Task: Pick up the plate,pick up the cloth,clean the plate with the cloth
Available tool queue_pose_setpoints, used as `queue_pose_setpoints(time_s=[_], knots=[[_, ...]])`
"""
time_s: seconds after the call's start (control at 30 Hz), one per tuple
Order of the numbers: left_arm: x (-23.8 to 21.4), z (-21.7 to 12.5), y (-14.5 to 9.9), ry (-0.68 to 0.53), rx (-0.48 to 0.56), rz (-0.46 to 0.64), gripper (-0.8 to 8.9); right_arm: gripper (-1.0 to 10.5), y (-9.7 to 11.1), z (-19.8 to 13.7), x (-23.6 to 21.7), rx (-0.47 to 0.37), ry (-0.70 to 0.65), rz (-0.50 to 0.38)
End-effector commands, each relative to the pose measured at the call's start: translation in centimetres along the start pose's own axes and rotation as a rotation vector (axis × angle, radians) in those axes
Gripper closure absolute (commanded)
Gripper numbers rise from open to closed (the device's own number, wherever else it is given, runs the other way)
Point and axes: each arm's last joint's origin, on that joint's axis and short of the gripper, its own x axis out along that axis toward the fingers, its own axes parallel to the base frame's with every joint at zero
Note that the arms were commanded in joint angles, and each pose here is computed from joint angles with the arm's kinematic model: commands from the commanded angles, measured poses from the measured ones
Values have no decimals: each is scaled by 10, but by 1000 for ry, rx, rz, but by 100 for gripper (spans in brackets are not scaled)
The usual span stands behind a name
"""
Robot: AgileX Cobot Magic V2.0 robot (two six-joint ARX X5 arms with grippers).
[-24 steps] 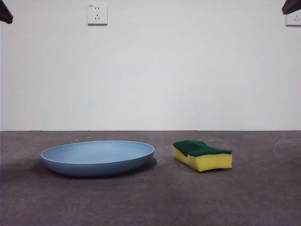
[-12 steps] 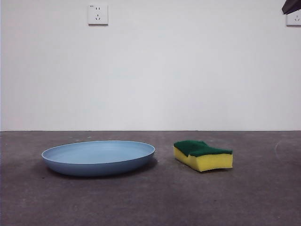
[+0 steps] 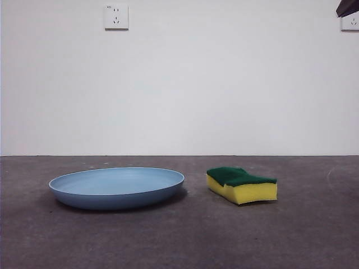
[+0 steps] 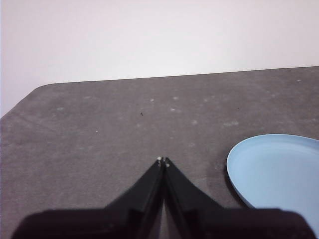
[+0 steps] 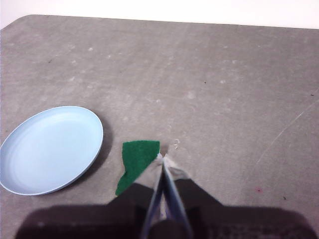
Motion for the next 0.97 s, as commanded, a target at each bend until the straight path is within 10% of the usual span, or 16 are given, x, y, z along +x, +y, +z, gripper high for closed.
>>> queue_pose_setpoints(time_s=[0.03, 0.97], knots=[[3, -9, 0, -8, 9, 4, 816, 946, 0, -1, 0, 3, -1, -3], [7, -30, 5, 92, -22, 26, 816, 946, 0, -1, 1, 2, 0, -3]])
